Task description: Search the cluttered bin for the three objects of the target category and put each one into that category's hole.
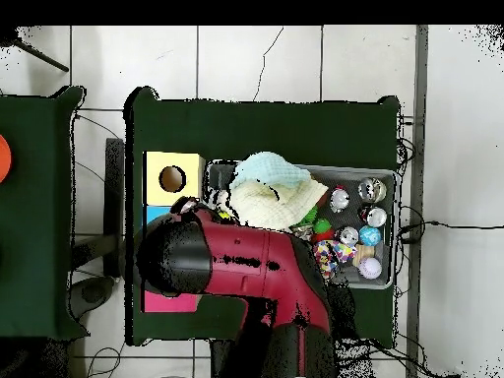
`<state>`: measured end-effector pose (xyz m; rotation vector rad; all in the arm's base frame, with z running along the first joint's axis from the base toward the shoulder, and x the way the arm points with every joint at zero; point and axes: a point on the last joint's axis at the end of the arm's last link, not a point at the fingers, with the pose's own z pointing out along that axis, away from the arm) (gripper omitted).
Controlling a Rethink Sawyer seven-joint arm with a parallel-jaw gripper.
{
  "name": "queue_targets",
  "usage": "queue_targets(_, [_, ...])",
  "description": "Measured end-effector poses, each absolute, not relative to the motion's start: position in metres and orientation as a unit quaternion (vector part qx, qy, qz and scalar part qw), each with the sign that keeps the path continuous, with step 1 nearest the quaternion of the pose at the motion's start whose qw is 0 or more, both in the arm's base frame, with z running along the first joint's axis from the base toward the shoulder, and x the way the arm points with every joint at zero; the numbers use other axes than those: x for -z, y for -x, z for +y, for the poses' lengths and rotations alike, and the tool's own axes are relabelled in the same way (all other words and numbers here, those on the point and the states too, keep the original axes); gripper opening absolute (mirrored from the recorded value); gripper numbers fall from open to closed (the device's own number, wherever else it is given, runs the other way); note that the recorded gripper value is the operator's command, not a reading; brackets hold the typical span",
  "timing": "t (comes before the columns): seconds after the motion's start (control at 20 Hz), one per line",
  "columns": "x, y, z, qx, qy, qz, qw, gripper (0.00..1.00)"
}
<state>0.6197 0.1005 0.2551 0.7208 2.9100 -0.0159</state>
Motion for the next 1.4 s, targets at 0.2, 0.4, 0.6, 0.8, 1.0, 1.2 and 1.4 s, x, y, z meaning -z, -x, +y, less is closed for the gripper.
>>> queue_targets(0.2, [-0.247, -0.615, 0.110, 0.006, -0.251, 0.966, 0.062, 0.00])
queue_targets(0.4, [-0.238, -0.608, 0.125, 0.006, -0.265, 0.963, 0.052, 0.00])
queue_targets(0.6, [-0.228, -0.602, 0.138, 0.007, -0.279, 0.959, 0.046, 0.00])
queue_targets(0.8, [-0.216, -0.598, 0.146, 0.010, -0.291, 0.956, 0.042, 0.00])
queue_targets(1.0, [-0.203, -0.596, 0.149, 0.011, -0.302, 0.952, 0.042, 0.00])
queue_targets(1.2, [-0.183, -0.591, 0.148, 0.010, -0.310, 0.950, 0.043, 0.00])
queue_targets(1.4, [-0.163, -0.584, 0.147, 0.013, -0.315, 0.948, 0.042, 0.00])
